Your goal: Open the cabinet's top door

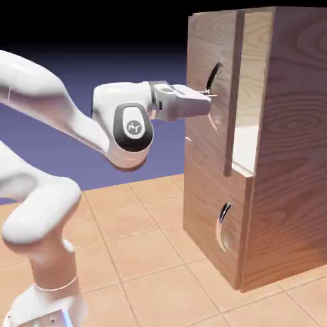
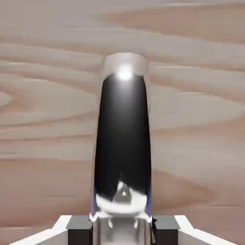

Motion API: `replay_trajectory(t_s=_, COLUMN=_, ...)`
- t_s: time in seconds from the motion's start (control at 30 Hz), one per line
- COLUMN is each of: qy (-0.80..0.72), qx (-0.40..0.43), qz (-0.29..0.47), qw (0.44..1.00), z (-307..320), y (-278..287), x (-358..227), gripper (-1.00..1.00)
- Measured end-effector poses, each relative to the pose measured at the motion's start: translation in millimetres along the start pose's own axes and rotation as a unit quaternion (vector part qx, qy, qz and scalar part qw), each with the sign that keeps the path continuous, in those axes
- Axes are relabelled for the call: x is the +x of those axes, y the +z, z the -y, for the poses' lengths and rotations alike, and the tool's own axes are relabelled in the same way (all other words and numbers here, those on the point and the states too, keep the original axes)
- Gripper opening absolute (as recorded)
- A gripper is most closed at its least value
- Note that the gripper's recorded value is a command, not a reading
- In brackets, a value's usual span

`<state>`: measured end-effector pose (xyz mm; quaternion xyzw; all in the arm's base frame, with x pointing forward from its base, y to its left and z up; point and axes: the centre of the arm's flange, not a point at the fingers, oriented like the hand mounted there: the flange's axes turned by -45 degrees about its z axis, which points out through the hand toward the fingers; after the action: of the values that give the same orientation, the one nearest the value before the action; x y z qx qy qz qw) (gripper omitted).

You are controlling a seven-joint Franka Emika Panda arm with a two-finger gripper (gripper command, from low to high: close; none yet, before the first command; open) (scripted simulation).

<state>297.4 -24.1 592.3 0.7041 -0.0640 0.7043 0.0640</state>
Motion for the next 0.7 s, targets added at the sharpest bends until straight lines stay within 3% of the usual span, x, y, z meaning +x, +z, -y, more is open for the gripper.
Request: replay_trajectory(t_s=0.7, qy=0.0, qx=-0.197, qz=0.0, qw=0.98, z=79.7, y=-104.9, x=0.0, gripper=-1.0)
